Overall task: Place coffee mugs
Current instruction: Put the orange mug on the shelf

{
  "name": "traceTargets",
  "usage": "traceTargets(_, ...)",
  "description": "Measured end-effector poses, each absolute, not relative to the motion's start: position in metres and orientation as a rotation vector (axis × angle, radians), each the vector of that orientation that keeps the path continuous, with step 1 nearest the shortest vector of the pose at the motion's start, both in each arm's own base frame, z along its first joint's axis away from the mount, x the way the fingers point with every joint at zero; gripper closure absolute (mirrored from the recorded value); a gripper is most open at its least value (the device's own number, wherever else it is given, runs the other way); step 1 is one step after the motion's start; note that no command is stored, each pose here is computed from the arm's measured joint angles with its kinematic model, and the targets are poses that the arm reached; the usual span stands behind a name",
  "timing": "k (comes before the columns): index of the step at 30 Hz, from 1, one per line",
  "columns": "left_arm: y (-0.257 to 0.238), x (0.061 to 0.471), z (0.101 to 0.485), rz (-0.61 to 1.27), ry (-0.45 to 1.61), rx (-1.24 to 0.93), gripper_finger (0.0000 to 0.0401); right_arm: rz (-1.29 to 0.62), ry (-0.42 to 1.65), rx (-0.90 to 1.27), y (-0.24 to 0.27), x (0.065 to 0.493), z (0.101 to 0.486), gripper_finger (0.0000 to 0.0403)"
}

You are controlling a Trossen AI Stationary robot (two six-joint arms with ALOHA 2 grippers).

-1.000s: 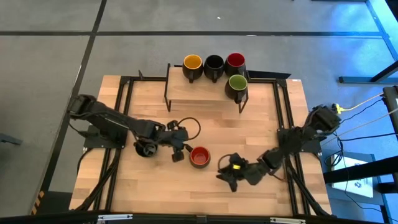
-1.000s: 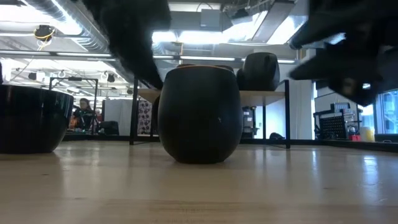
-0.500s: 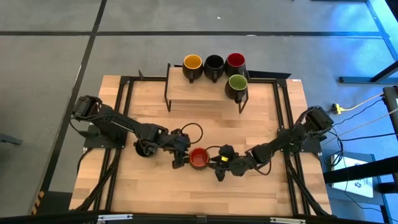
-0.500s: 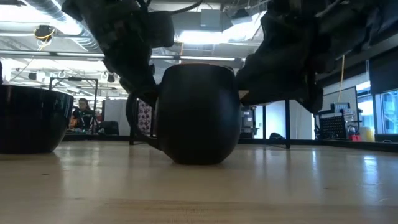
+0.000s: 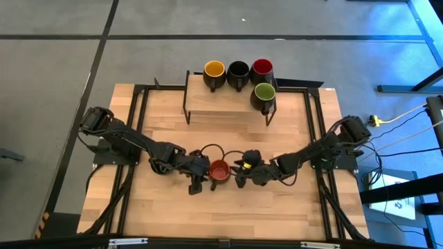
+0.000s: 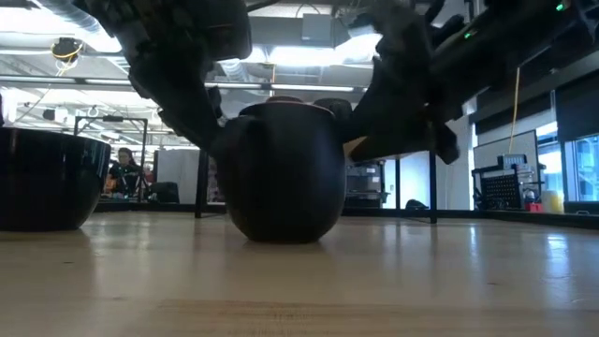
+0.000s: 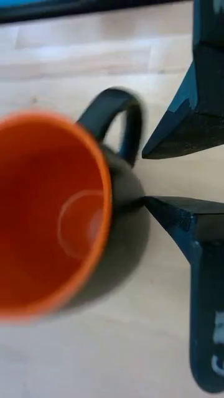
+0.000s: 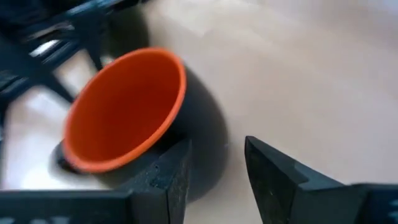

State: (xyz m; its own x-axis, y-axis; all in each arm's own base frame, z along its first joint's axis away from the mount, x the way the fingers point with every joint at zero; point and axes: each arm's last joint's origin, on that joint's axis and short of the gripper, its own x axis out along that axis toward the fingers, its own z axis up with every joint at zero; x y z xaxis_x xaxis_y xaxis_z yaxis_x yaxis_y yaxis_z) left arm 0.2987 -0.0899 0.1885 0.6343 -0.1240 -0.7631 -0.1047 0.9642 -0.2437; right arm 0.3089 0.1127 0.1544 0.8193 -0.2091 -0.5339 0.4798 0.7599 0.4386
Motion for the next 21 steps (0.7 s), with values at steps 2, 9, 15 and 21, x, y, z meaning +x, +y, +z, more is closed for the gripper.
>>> traceTargets(2,-0.09,0.3,0.189,-0.032,0.882,-0.285,0.0299,-0.411,0.469,0.544,0.112,0.309,0.154,0.026)
traceTargets(9,-0.088,0.291,0.204,-0.065,0.887,-0.33,0.0299,-0.194,0.486,0.524,0.142,0.291,0.18,0.026)
traceTargets(15,-0.082,0.286,0.215,0.046,0.82,-0.26,0.0299,-0.057,0.458,0.53,0.179,0.275,0.185,0.026)
traceTargets(21,-0.081,0.294,0.201,0.151,0.822,-0.202,0.0299,-0.146,0.464,0.482,0.176,0.281,0.166,0.026)
